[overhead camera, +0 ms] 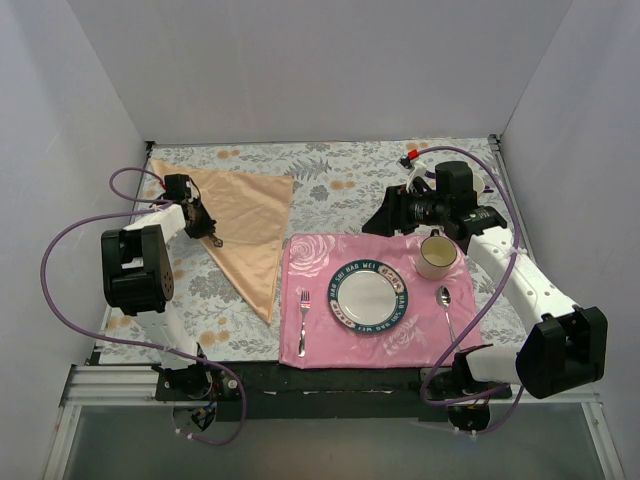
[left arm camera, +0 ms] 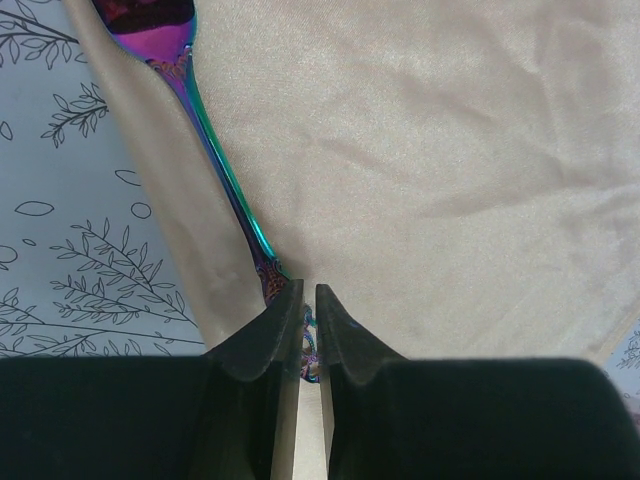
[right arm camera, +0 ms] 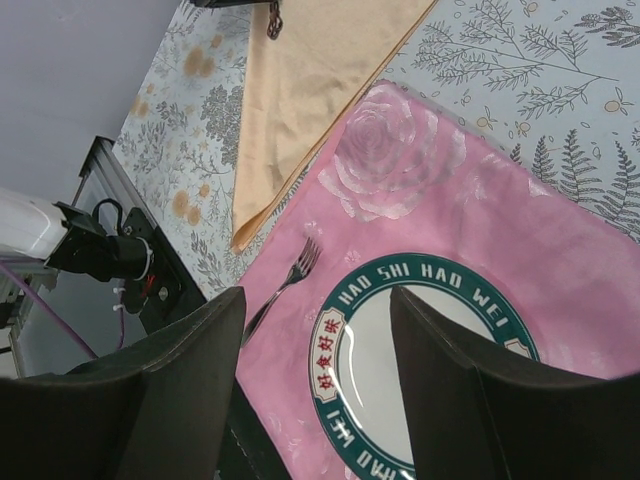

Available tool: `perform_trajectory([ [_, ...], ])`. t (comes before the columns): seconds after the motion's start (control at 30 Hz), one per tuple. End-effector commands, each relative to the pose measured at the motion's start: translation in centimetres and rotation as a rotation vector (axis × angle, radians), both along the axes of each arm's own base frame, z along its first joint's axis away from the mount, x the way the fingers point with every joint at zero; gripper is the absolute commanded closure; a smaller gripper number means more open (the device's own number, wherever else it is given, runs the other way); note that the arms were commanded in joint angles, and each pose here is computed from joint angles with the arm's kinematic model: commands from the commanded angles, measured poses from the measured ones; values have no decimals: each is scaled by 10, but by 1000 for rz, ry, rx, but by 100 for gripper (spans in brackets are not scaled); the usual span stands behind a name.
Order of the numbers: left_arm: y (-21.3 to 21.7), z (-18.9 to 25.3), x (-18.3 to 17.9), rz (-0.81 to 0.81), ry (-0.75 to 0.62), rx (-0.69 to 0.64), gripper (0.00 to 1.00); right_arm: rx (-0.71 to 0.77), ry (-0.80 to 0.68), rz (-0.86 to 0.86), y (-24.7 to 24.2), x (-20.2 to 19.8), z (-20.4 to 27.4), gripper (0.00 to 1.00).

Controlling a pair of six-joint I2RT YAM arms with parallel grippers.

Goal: Fold the napkin, place the utensils inside, and roll it up
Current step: Place the utensil onto the napkin

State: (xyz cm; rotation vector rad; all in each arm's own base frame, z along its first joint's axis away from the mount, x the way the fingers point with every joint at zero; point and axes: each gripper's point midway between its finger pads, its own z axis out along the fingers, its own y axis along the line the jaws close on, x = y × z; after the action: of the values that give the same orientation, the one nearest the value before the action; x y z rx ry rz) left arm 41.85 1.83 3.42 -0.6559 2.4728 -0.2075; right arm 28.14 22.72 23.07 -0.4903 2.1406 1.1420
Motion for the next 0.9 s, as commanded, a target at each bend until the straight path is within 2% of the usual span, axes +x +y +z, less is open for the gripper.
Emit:
perform_trajectory([
  [0.0, -2, -4, -4, -13, 9, -2, 90, 29, -47, 11, 2, 6, 11, 32],
  [0.2, 9, -2, -16, 7, 22, 59, 90, 28, -44, 14, 3, 5, 11, 32],
  [0.57, 15, 30, -12, 42, -36, 89, 88, 13, -29, -22, 5, 11, 0, 28],
  [0.7, 10, 71, -5, 61, -139, 54, 76, 9, -7, -16, 28, 17, -16, 28],
  [0.77, 1, 99, 0, 48, -206, 11, 71, -1, -44, 0, 53, 21, -19, 28],
  [0.87, -11, 114, -3, 17, -236, -42, 66, -33, -54, 12, 95, 39, -29, 30],
])
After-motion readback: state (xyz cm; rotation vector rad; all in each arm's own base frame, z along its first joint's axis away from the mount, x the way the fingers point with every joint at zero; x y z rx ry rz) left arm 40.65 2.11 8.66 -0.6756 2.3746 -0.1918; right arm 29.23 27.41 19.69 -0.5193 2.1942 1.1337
